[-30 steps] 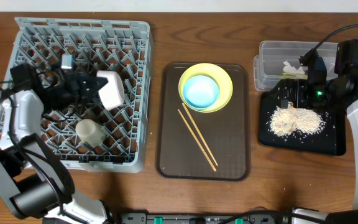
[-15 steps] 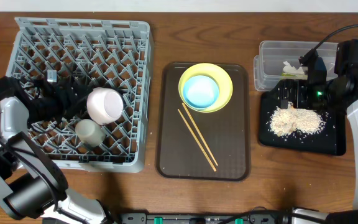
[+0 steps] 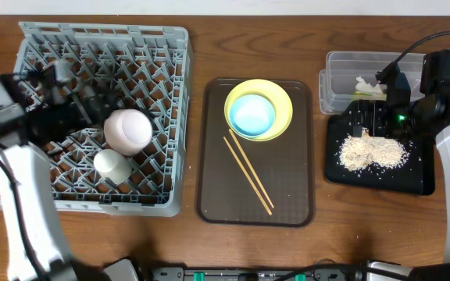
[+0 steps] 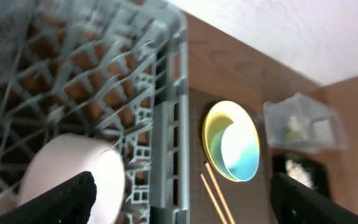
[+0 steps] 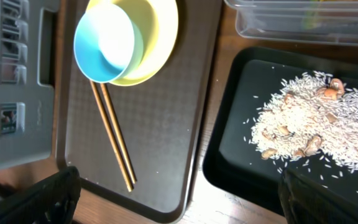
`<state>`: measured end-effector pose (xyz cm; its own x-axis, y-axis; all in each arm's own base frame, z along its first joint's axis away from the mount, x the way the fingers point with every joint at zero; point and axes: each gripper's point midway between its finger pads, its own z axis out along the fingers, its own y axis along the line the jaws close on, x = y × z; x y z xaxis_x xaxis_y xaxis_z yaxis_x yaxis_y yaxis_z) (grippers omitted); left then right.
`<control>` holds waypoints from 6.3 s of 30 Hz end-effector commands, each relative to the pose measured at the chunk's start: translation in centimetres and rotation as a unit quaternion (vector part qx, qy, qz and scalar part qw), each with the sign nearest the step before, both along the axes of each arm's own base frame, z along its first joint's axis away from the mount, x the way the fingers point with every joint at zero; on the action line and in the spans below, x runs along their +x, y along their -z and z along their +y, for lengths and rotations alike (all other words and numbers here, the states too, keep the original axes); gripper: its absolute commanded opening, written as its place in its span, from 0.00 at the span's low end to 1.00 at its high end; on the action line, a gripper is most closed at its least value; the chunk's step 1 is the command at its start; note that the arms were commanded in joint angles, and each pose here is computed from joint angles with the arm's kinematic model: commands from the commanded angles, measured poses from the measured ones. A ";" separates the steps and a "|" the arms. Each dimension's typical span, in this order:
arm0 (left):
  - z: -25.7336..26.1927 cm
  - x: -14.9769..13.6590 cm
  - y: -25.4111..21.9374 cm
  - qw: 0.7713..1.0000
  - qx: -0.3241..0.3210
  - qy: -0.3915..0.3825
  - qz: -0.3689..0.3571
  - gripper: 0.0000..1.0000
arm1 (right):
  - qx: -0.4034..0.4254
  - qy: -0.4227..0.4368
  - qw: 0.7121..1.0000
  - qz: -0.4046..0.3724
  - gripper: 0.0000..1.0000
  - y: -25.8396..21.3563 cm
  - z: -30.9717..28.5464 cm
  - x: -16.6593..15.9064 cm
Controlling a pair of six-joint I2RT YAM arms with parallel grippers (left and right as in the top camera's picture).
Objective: Sort waste into correct bins and load items into the dishwasher
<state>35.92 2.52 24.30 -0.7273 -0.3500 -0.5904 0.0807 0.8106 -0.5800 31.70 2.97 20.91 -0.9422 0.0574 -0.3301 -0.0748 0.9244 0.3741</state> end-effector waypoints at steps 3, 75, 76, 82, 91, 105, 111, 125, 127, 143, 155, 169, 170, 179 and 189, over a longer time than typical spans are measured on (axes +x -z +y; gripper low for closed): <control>-4.6 1.1 -0.3 0.995 0.101 0.003 -0.003 0.91 | -0.084 0.108 0.990 0.027 0.99 0.5 -3.9 -0.2; -33.2 2.8 20.9 0.906 0.313 0.254 0.132 0.08 | -0.105 0.135 0.984 0.044 0.99 0.9 -4.9 -0.7; -33.2 2.8 20.2 0.908 0.310 0.252 0.126 0.08 | -0.105 0.135 0.984 0.044 0.99 0.9 -4.9 -0.7; -32.7 3.3 13.8 0.924 0.289 0.237 0.077 0.08 | -0.105 0.135 0.984 0.044 0.99 0.9 -4.9 -0.8; -26.0 5.5 4.7 0.963 0.184 0.193 0.044 0.08 | -0.105 0.135 0.984 0.044 0.99 0.9 -4.9 -0.7; -27.2 4.4 7.8 0.950 0.229 0.200 0.071 0.08 | -0.105 0.135 0.984 0.044 0.99 0.8 -4.9 -0.7; -31.0 3.5 12.1 0.927 0.300 0.213 0.067 0.08 | -0.105 0.135 0.984 0.044 0.99 0.9 -4.9 -0.7; -33.0 2.9 21.0 0.895 0.368 0.230 0.104 0.41 | -0.105 0.135 0.984 0.044 0.99 0.9 -4.9 -0.7; -32.7 3.0 21.6 0.892 0.376 0.227 0.108 0.41 | -0.105 0.135 0.984 0.044 0.99 0.9 -4.9 -0.7; -31.0 3.1 22.7 0.858 0.461 0.206 0.097 0.08 | -0.105 0.135 0.984 0.044 0.99 0.9 -4.9 -0.8; -30.2 3.2 18.0 0.833 0.513 0.198 0.057 0.08 | -0.105 0.135 0.984 0.044 0.99 0.9 -4.9 -0.8; -24.0 6.0 5.1 0.929 0.316 0.192 0.013 0.07 | -0.105 0.134 0.984 0.046 0.99 0.9 -4.9 -0.8; -23.3 6.2 4.4 0.938 0.286 0.194 0.014 0.08 | -0.105 0.134 0.984 0.046 0.99 0.9 -4.9 -0.8; -16.9 7.8 3.0 0.975 0.057 0.207 0.048 0.07 | -0.105 0.134 0.984 0.046 0.99 0.9 -4.9 -0.9; -11.5 8.7 1.8 0.969 -0.125 0.208 0.045 0.08 | -0.105 0.134 0.984 0.048 0.99 0.9 -4.9 -0.9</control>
<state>45.20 -7.98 21.16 -0.8687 -0.1244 -0.4794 0.2596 0.7100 -0.6546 30.74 -1.69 19.35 -0.9388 0.2326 -0.2542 0.1953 0.9670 0.1636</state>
